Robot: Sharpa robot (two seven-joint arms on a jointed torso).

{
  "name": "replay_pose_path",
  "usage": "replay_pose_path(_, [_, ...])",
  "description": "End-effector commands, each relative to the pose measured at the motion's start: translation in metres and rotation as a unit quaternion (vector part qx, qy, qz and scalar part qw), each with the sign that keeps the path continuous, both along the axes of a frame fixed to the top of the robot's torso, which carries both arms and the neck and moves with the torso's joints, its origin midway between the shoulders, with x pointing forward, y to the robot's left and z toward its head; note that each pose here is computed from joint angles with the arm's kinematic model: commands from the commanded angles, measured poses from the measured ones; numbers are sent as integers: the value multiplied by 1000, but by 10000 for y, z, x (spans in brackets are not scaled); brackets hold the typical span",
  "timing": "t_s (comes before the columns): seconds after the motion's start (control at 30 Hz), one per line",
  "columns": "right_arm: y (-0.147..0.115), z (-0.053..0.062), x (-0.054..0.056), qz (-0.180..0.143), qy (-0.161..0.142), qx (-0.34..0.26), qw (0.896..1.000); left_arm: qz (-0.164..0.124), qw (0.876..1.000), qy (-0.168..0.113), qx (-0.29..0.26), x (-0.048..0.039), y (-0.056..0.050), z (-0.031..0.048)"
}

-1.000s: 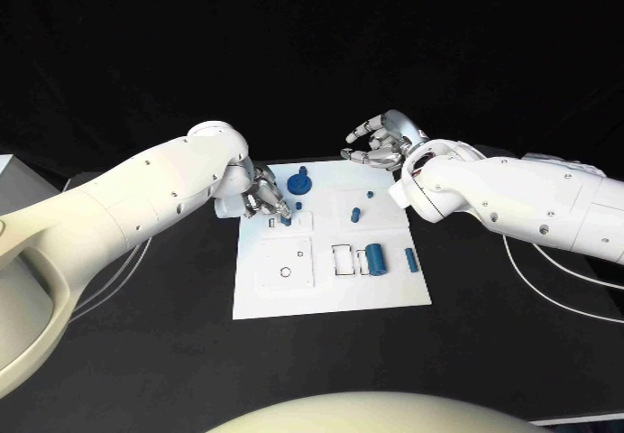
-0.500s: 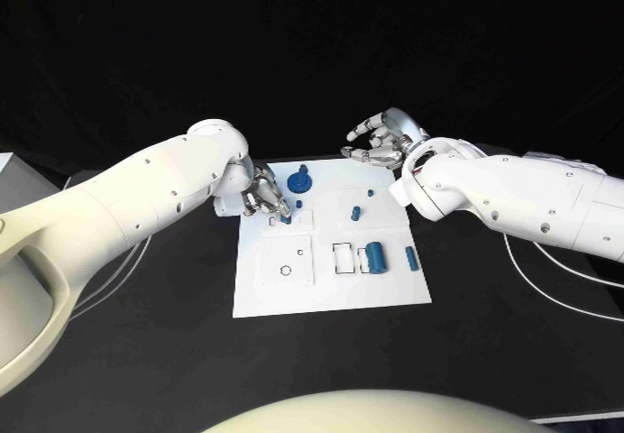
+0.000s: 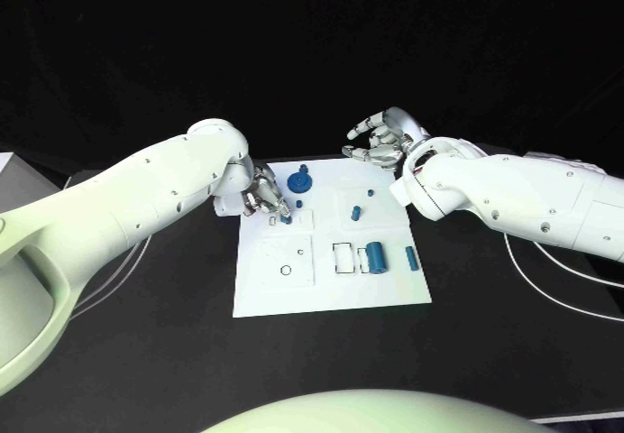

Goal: Assemble the parts on the task board

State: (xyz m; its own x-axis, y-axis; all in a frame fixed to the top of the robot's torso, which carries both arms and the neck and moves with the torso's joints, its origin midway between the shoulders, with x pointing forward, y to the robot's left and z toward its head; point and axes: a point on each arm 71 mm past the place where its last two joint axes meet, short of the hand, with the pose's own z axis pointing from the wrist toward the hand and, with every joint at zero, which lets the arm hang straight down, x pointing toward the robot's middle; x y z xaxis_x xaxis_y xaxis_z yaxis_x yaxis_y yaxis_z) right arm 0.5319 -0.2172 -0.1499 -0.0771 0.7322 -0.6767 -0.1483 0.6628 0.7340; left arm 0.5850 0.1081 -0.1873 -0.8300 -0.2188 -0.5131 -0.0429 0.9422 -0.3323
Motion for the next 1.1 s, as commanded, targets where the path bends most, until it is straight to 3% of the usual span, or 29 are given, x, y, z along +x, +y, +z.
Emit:
replay_pose_path(0.03, [16,9,5,11,-4,17,1000,-4,1000,3,7,-8,-1,-25])
replay_pose_path(1.1, [47,18,37,18,-8,75,997,-9,1000,9,6,-25,-15,-52])
